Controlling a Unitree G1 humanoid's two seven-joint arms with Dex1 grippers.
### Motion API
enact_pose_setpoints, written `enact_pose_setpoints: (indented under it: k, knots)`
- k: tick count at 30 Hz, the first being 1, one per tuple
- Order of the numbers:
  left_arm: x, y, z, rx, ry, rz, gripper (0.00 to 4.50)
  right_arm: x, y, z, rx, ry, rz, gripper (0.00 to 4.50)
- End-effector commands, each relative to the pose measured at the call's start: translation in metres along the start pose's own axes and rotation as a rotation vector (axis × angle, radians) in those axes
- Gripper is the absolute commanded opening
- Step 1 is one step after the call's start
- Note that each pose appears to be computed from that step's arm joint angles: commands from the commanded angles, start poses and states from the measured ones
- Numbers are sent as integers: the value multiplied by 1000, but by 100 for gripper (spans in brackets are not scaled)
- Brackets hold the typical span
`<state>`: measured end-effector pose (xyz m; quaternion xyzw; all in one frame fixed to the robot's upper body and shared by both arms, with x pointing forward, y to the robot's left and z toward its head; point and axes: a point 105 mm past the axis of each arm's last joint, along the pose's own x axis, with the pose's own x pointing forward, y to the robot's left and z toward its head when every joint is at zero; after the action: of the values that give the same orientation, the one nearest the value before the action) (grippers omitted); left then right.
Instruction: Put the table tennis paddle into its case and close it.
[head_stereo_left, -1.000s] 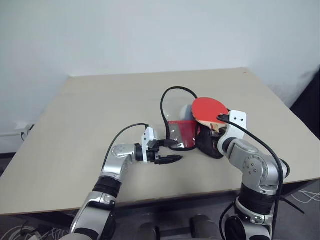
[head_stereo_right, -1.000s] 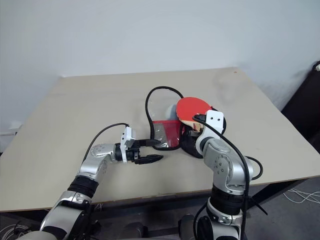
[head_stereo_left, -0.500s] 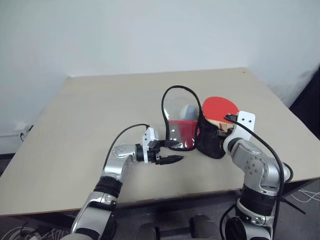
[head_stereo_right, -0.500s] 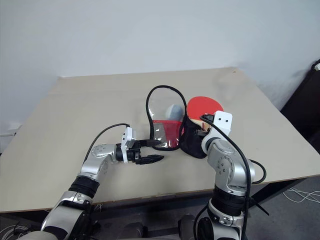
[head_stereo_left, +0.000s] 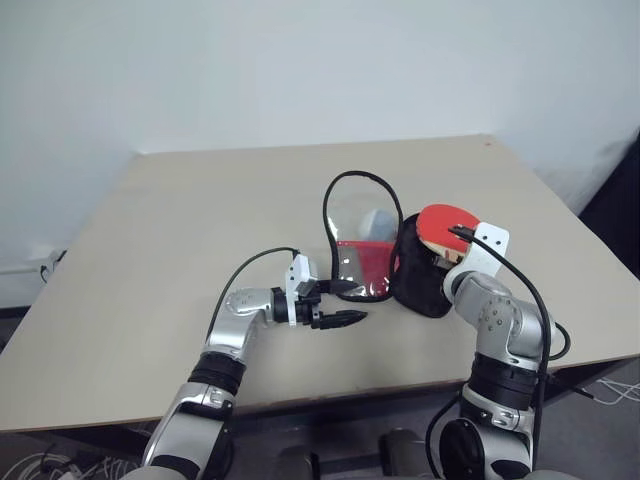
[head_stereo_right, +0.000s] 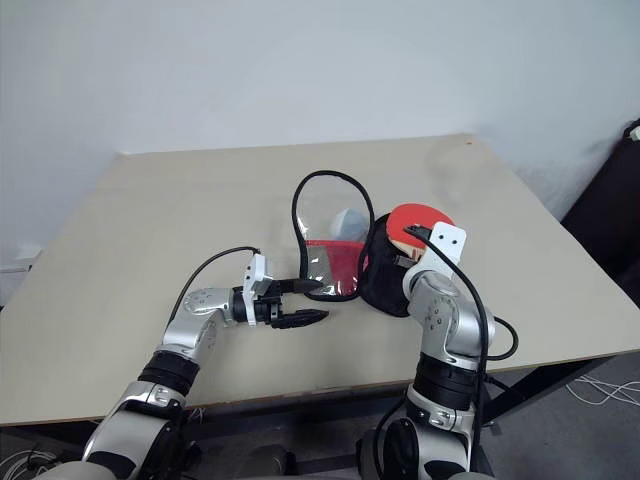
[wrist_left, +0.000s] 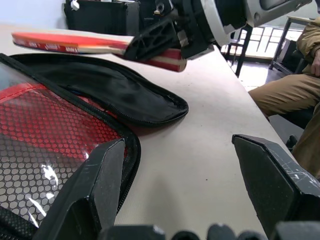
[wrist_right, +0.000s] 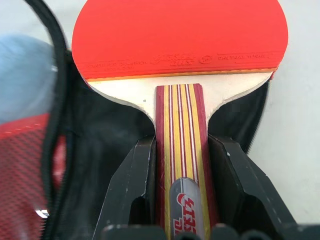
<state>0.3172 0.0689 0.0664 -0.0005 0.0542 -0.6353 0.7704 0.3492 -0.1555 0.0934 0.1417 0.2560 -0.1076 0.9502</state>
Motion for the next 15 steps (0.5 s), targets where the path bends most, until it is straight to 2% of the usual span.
enact_pose_setpoints:
  k: [1,15]
  knots:
    - [2,3,12,49,-9,-5,364,-9,27,14,58,-49,76,118]
    - [2,3,12,51,-7,-8,364,-12,47,9,69,-24,160,118]
